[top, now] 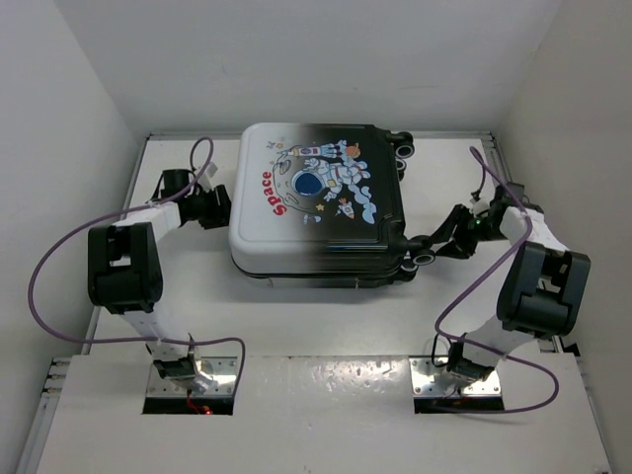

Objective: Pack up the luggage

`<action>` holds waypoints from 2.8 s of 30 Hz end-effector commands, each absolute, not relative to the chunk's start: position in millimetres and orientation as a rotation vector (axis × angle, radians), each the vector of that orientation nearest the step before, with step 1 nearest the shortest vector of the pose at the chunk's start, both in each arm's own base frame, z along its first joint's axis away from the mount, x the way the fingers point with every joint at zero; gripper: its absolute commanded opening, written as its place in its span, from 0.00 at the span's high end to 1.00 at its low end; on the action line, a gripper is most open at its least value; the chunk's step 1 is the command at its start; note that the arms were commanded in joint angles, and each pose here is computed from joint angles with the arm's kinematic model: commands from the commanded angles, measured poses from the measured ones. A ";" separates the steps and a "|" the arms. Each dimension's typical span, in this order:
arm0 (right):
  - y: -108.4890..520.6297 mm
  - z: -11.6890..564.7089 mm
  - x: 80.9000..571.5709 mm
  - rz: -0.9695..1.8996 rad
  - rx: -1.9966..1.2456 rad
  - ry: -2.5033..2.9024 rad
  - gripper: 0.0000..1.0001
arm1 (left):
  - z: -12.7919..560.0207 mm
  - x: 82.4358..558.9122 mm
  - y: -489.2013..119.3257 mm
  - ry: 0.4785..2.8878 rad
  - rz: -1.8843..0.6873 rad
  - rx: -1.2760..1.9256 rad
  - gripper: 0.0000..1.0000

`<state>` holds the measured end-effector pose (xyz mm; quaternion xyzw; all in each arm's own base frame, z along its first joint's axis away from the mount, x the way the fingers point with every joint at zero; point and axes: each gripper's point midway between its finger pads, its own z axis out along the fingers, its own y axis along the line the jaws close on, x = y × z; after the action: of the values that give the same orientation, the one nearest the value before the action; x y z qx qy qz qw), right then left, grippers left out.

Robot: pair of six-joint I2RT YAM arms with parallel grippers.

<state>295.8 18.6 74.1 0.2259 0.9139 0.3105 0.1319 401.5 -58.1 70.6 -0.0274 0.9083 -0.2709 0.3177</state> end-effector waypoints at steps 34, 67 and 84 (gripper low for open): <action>96.0 -1.0 300.5 1.235 1.095 2.623 0.62 | 30.7 395.9 -43.4 2.538 -0.552 -0.396 1.00; 102.1 84.3 286.1 0.782 -0.236 2.235 0.64 | 28.1 397.4 -12.4 2.484 -0.537 -0.595 1.00; 221.3 98.8 326.8 0.509 -0.366 1.968 0.59 | 46.9 397.9 -17.0 2.459 -0.426 -0.551 1.00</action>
<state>291.7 202.5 54.0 -0.1838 0.8589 0.2032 0.4326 416.7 9.5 60.1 -0.2237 0.9067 -0.1496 0.3248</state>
